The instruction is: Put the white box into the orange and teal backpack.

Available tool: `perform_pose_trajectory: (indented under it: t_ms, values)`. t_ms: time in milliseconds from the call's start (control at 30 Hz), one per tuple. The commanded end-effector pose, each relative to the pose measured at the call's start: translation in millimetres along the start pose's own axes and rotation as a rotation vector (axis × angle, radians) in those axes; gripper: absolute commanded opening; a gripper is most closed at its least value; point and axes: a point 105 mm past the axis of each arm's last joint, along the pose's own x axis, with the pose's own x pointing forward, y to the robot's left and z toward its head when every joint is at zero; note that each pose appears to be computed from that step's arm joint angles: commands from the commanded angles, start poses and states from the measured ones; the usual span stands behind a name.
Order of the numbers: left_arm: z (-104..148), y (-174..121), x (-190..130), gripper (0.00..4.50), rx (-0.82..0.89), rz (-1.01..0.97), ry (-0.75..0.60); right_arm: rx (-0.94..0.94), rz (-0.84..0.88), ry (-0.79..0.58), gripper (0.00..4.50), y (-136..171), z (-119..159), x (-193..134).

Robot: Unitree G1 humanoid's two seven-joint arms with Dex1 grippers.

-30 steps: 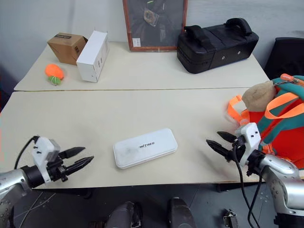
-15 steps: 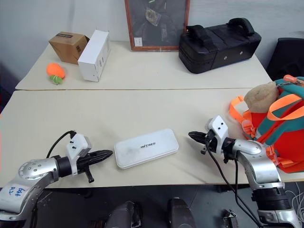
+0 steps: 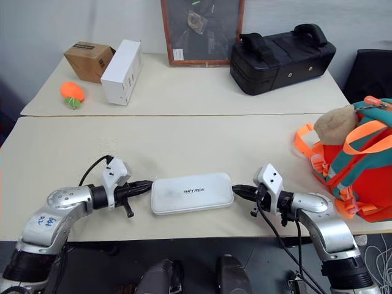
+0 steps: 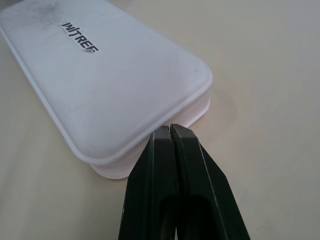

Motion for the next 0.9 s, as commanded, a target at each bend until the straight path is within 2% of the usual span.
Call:
perform_pose_trajectory:
  t_ms: [33, 133, 233, 300, 400, 467, 567, 767, 900]
  values:
    - [2, 5, -1, 0.0, 0.002, 0.004, -0.013, -0.031, -0.015, -0.03, 0.05, 0, 11, -6]
    - [-3, 10, -13, 0.0, -0.061, 0.015, 0.004, -0.047, -0.04, -0.02, 0.05, -6, 11, -8]
    - [-13, 17, -37, 0.51, -0.226, 0.041, 0.034, -0.076, -0.062, -0.009, 0.0, -16, 13, -12]
    - [-18, 16, -48, 1.11, -0.317, 0.037, 0.053, -0.088, -0.06, -0.004, 0.0, -19, 14, -14]
    - [-18, -2, -62, 1.97, -0.63, -0.086, 0.025, -0.154, -0.026, 0.032, 0.0, -23, 13, -14]
    - [-20, -7, -61, 2.6, -0.791, -0.125, 0.04, -0.188, -0.005, 0.052, 0.0, -24, 12, -14]
    - [-22, -12, -54, 3.49, -0.912, -0.147, 0.072, -0.204, 0.013, 0.056, 0.0, -25, 11, -12]
    - [-21, -28, -30, 3.49, -1.068, -0.263, 0.106, -0.237, 0.062, 0.072, 0.0, -18, 5, -3]
    - [-15, -44, -13, 3.49, -1.092, -0.37, 0.12, -0.248, 0.072, 0.075, 0.0, -14, 3, 2]
